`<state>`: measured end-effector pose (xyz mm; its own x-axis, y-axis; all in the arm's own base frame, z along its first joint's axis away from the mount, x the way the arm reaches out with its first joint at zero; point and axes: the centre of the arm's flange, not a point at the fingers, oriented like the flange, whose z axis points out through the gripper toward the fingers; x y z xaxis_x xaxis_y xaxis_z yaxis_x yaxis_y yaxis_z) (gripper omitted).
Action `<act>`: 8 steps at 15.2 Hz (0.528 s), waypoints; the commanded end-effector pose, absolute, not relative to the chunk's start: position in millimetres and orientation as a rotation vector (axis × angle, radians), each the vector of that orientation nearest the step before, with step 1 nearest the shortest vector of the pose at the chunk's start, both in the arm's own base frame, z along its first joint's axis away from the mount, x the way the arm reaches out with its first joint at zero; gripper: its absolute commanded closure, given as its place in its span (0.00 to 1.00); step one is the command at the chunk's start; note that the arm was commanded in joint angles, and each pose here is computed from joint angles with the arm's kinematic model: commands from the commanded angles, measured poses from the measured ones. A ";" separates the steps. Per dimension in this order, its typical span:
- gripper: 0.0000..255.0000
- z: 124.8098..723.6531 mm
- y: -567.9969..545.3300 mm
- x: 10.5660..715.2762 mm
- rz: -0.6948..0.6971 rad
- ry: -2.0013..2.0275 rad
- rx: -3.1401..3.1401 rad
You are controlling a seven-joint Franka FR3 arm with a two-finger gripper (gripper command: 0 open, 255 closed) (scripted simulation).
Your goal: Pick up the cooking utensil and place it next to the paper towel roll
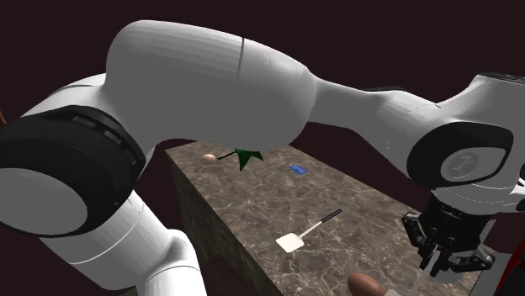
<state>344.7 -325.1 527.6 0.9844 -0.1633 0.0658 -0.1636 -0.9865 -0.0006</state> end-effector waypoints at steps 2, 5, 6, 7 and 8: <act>1.00 512.1 -325.4 346.2 0.104 -0.257 3.124; 1.00 496.3 -325.4 346.2 0.104 -0.257 3.124; 1.00 491.0 -325.4 346.2 0.104 -0.257 3.124; 1.00 485.7 -325.4 346.2 0.104 -0.257 3.124; 1.00 480.4 -325.4 346.2 0.104 -0.257 3.124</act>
<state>345.8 -325.6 486.1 0.9844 -0.1631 0.0659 -0.1634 -0.9866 -0.0006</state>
